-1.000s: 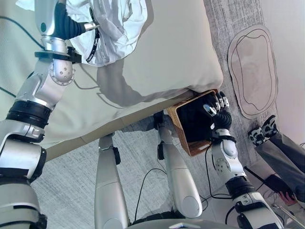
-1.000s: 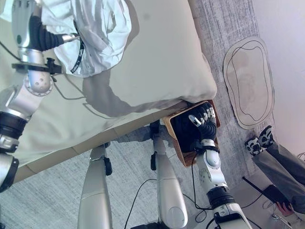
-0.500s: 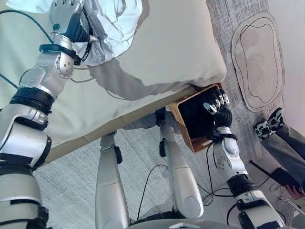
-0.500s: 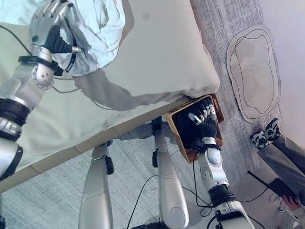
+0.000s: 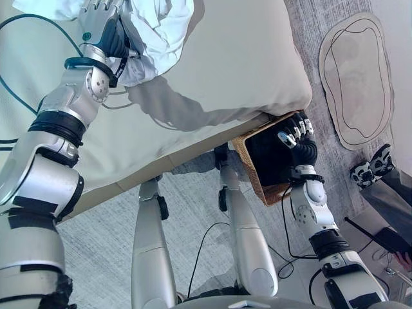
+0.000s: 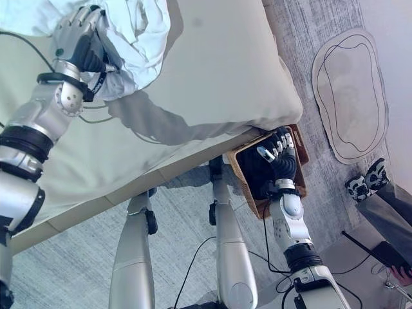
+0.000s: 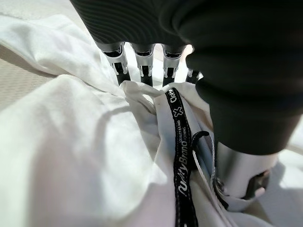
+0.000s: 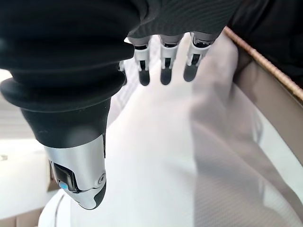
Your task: Pick up clothes into the bucket
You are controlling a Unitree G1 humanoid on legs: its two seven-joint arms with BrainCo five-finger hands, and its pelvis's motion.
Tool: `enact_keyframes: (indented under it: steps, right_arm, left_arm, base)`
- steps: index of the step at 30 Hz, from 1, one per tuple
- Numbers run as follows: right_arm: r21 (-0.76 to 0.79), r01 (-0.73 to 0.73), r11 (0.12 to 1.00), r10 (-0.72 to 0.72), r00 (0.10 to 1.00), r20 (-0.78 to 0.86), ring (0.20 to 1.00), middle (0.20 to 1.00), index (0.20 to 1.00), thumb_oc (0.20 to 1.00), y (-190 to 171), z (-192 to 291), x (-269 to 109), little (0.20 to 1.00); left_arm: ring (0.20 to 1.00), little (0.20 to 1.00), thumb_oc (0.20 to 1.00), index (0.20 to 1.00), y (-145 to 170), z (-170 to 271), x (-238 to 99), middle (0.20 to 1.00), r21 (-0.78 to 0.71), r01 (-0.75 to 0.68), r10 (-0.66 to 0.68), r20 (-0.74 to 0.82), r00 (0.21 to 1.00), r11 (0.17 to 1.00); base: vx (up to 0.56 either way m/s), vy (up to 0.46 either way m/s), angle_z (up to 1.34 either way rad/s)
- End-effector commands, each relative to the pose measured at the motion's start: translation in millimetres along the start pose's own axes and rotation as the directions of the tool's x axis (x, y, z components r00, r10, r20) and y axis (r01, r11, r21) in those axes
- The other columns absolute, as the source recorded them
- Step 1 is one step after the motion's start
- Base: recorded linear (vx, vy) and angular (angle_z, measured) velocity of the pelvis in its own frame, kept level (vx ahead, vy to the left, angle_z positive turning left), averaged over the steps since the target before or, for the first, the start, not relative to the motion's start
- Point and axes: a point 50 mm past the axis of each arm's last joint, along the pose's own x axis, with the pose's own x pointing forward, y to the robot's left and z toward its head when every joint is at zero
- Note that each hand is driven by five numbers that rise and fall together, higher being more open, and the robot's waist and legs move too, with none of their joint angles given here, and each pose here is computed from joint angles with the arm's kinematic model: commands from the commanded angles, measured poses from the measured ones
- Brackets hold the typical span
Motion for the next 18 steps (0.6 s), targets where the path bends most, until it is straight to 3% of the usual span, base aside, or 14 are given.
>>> enact_keyframes:
  steps: [1,2,3,18]
  right_arm:
    - [-0.016,0.019,1.0,-0.017,0.996,0.09,1.0,1.0,1.0,1.0,-14.4,20.8,3.4,1.0]
    - [-0.016,0.013,1.0,-0.011,0.996,0.086,1.0,1.0,1.0,1.0,-14.4,20.2,3.1,1.0]
    - [-0.016,0.013,1.0,-0.012,0.996,0.086,1.0,1.0,1.0,1.0,-14.4,20.2,3.0,1.0]
    - [-0.052,0.064,0.997,-0.062,0.997,0.042,1.0,1.0,1.0,1.0,-24.9,10.1,-5.1,1.0]
  left_arm:
    - [1.0,1.0,1.0,1.0,-20.9,-6.8,-9.5,1.0,0.134,0.134,-0.135,0.001,0.991,0.982]
    - [0.504,0.504,0.504,0.504,-27.2,-7.9,-12.5,0.504,0.162,0.17,-0.172,-0.003,0.985,0.972]
    - [0.2,0.2,0.2,0.2,-27.3,-7.8,-12.5,0.2,0.162,0.17,-0.172,-0.002,0.985,0.972]
    - [0.2,0.2,0.2,0.2,-84.7,1.6,-59.6,0.2,-0.05,0.246,-0.247,-0.023,0.969,0.968]
  base:
    - [0.0,0.0,0.0]
    - [0.0,0.0,0.0]
    - [0.0,0.0,0.0]
    - [0.0,-0.003,0.0]
